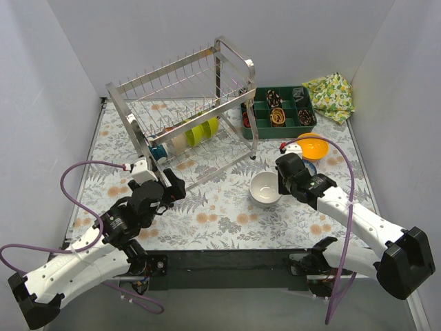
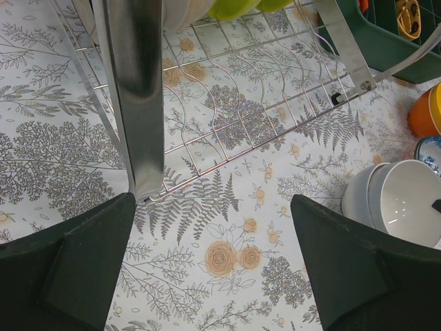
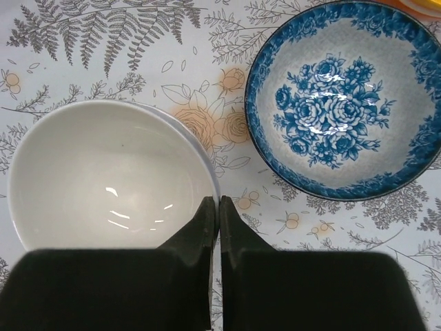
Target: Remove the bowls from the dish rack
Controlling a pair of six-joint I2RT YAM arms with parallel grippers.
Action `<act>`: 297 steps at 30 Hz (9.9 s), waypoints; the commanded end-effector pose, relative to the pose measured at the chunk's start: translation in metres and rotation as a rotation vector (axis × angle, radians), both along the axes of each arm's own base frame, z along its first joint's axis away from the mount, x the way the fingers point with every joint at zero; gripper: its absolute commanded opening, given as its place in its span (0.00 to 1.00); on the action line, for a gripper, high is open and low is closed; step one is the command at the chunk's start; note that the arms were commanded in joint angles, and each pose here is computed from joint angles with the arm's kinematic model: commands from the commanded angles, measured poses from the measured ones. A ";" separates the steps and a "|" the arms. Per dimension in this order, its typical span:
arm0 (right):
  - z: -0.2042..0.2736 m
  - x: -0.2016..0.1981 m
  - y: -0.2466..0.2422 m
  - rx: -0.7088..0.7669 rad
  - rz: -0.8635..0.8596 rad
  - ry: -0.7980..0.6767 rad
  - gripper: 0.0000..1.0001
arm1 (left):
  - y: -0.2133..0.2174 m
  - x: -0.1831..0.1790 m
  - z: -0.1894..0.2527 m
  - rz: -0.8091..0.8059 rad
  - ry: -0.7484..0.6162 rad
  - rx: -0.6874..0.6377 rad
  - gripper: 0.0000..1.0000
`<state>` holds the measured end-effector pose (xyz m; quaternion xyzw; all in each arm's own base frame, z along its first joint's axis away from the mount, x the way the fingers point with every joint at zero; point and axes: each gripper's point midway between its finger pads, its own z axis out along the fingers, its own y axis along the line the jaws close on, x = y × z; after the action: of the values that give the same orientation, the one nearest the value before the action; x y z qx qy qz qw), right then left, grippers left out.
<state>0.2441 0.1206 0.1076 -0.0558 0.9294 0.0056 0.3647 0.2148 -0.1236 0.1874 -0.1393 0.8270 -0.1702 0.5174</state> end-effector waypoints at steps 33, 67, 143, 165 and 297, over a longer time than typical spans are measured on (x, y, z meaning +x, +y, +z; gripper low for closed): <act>0.113 0.039 0.123 0.521 0.565 -0.481 0.92 | 0.035 0.015 -0.012 0.234 0.031 0.159 0.92; 0.090 0.228 0.250 0.466 0.378 -0.831 0.95 | 0.031 0.025 -0.030 0.278 0.044 0.183 0.00; 0.093 0.234 0.294 0.397 0.501 -0.648 0.27 | 0.029 0.015 -0.034 0.237 0.058 0.132 0.00; 0.127 0.174 0.258 0.512 0.487 -0.678 0.09 | 0.016 0.023 -0.038 0.188 0.063 0.159 0.16; 0.054 0.216 0.350 0.608 0.576 -0.527 0.72 | 0.005 0.016 -0.030 0.112 0.049 0.084 0.20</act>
<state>0.4576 0.4558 0.1252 -0.1874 0.7487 0.3248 0.5466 0.2251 -0.1019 0.1407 -0.1440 0.8540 -0.0460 0.4979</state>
